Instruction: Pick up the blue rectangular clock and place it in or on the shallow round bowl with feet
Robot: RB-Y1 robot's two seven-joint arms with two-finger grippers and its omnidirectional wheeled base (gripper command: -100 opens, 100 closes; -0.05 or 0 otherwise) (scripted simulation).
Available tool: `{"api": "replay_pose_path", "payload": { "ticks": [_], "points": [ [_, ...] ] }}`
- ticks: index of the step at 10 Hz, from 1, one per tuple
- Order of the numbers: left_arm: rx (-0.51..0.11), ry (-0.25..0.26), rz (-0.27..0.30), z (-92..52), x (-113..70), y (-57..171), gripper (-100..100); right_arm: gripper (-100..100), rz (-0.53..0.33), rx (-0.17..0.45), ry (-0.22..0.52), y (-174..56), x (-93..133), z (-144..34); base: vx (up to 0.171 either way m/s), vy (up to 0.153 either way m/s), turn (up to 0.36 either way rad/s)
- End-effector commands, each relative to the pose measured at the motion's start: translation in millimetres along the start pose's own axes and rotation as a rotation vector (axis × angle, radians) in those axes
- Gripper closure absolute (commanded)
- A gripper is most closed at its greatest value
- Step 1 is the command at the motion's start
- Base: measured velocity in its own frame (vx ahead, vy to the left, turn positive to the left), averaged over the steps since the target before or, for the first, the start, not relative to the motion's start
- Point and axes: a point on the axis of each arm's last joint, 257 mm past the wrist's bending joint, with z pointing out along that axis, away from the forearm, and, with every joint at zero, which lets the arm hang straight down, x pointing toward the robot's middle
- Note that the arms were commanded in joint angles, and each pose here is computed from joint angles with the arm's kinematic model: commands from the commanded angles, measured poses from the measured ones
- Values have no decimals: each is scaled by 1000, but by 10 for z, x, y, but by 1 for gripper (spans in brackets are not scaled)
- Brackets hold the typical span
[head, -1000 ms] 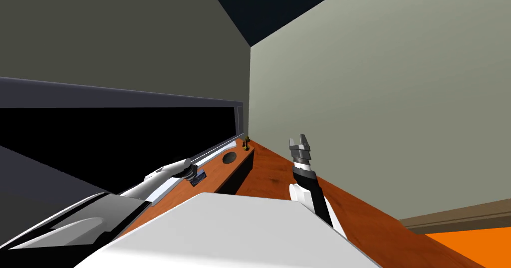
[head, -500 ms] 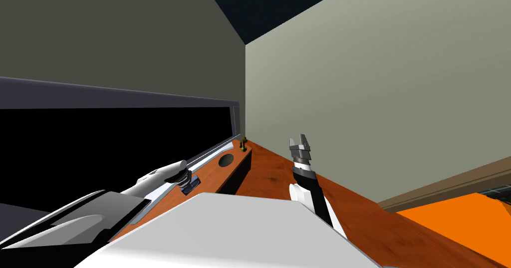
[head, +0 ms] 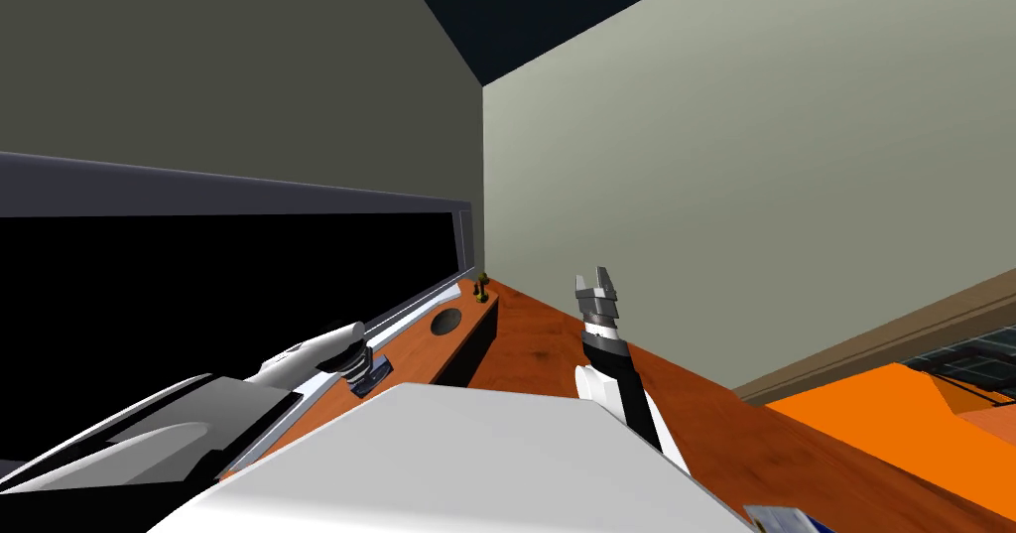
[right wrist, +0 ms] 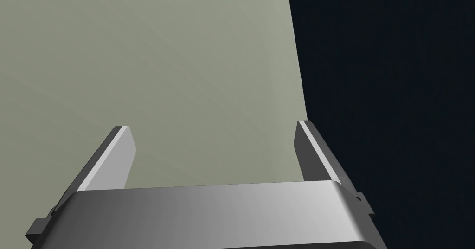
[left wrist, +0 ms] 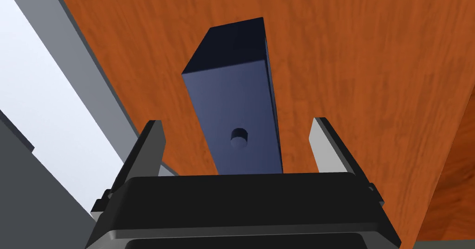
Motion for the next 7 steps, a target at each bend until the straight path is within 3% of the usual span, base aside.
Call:
{"api": "replay_pose_path", "payload": {
  "ticks": [1,4,6,7],
  "points": [
    [-43,-25,-45,10,-150,111,-100,0,0,0,0,0,0,0,24,25,-178],
    [-86,-54,-94,27,-316,248,-100,0,0,0,0,0,0,0,10,20,-102],
    [-83,-51,-91,28,-287,245,-100,0,0,0,0,0,0,0,-3,4,-17],
    [-84,-52,-92,30,-292,249,0,0,0,0,0,0,0,0,0,0,0]
  ]
}}
